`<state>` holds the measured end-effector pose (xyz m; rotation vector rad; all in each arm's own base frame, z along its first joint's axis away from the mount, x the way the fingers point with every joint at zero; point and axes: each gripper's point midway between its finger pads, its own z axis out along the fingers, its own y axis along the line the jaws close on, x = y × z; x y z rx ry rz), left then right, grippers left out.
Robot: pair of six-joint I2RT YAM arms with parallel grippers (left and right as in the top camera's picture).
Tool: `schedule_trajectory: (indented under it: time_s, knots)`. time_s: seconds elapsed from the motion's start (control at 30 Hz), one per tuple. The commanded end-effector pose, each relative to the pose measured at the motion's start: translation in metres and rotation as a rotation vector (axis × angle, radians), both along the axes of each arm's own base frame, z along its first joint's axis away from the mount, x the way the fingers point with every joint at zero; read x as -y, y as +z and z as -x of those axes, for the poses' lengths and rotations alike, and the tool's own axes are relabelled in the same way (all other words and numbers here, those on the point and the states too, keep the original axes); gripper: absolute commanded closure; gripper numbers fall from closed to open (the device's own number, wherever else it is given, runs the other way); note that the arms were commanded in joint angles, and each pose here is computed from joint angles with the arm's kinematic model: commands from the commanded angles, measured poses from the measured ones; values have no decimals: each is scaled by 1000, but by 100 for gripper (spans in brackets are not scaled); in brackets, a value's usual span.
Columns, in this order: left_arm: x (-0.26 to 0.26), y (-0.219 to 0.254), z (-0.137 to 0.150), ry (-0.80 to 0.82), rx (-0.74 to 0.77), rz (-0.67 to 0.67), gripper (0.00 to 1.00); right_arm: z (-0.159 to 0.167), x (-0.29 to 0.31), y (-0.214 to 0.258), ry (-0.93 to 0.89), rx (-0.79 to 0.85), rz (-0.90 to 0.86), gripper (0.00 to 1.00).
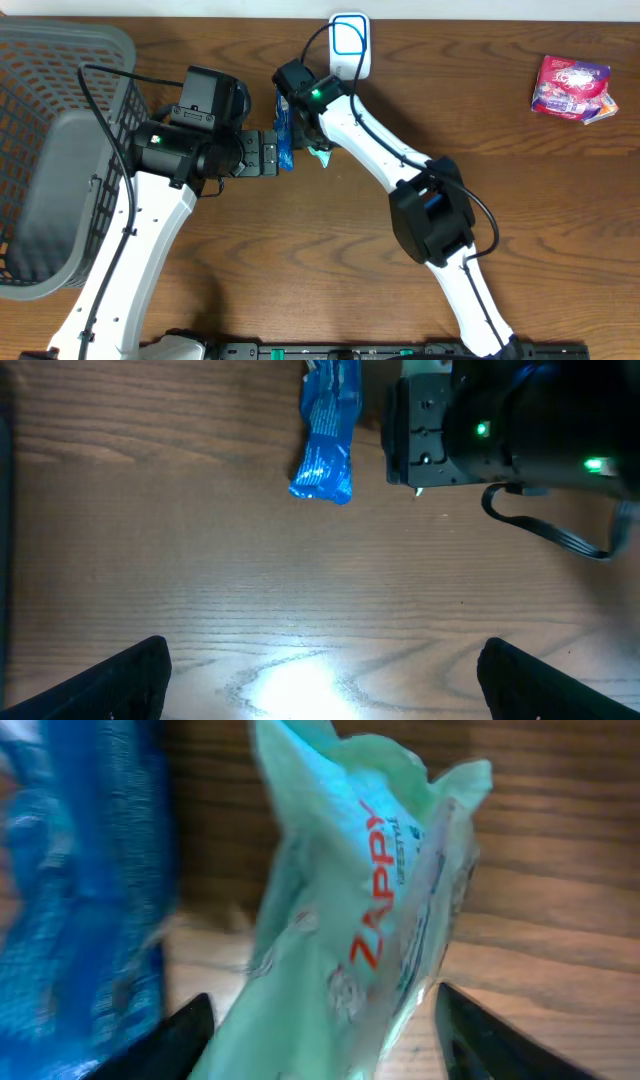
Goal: Scan the item barcode
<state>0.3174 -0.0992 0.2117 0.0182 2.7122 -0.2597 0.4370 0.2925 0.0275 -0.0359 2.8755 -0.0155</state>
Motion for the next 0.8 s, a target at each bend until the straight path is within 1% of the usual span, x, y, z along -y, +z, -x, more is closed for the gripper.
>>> schedule_trajectory:
  time_s: [0.0, 0.13, 0.27, 0.3, 0.4, 0.5, 0.6, 0.67, 0.77]
  knots:
    - [-3, 0, -1, -5, 3, -15, 2, -8, 15, -7, -58, 15, 46, 52]
    - [-3, 0, -1, -5, 3, -15, 2, -5, 21, -8, -60, -5, 53, 67]
    - [-3, 0, -1, -5, 3, -15, 2, -7, 24, 0, -37, -50, -19, 97]
    - [-3, 0, -1, -5, 3, -15, 2, -8, 25, 3, -26, -67, -52, 99]
    - [-3, 0, -1, -5, 3, -15, 2, -11, 28, 10, 26, -135, -190, 99]
    - [-3, 0, -1, -5, 3, -15, 2, -11, 25, 23, 113, -222, -414, 99]
    - [-3, 0, -1, -5, 3, -15, 2, -10, 29, 47, 187, -289, -679, 99]
    - [-3, 0, -1, -5, 2, -15, 2, -12, 42, 62, 217, -306, -814, 99]
    - [-3, 0, -1, -5, 3, -15, 2, -13, 69, 81, 241, -308, -955, 99]
